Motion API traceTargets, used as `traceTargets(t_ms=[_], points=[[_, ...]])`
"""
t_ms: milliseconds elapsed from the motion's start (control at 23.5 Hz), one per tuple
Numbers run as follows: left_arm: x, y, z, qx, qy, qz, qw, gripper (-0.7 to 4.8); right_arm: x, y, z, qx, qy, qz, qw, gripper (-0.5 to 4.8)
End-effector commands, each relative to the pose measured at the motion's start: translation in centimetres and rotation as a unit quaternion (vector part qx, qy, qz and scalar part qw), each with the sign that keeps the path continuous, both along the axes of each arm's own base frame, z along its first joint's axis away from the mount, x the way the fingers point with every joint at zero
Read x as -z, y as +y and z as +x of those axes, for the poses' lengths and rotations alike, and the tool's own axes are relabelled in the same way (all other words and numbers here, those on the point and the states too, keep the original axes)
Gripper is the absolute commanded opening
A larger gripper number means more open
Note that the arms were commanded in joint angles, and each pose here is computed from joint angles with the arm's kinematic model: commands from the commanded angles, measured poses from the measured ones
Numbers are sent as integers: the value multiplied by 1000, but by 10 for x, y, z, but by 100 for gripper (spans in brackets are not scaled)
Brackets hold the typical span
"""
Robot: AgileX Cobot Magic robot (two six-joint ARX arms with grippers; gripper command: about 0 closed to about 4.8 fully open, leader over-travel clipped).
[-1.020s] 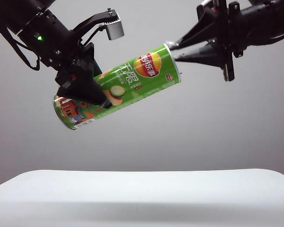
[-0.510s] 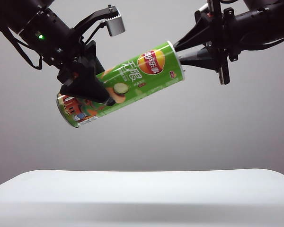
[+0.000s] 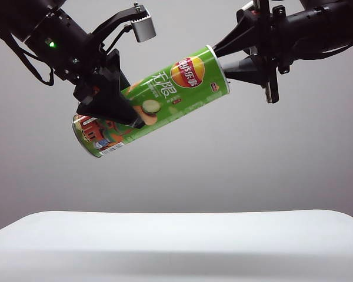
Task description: Pick up the green tub of chips from the desk, pull out the transparent container with the chips inside partially, and then place the chips back on the desk.
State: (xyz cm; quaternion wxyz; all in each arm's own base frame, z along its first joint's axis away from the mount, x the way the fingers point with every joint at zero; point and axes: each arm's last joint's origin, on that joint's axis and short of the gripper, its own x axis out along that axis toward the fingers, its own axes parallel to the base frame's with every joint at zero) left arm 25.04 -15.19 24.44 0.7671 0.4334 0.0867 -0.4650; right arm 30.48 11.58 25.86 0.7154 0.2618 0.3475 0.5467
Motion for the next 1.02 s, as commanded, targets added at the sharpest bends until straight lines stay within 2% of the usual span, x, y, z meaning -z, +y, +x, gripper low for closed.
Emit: traceTargets(t_ms=[43,638,808,1020], points=[[-4,-1,0,6,-9,-15,1000,293,-4,1,0,-9,-15,6,1000,27],[1,1,-3,5,22,3,1000,312,-4,1,1,6,-41,-8,999,18],[3,2,-4,1,28,12,1000,312,-3,-6,3,16,-42,-9,999,18],[5,3,-5,-2,38,19,999,311,-2,-27,9,44,-32,-11,998,18]])
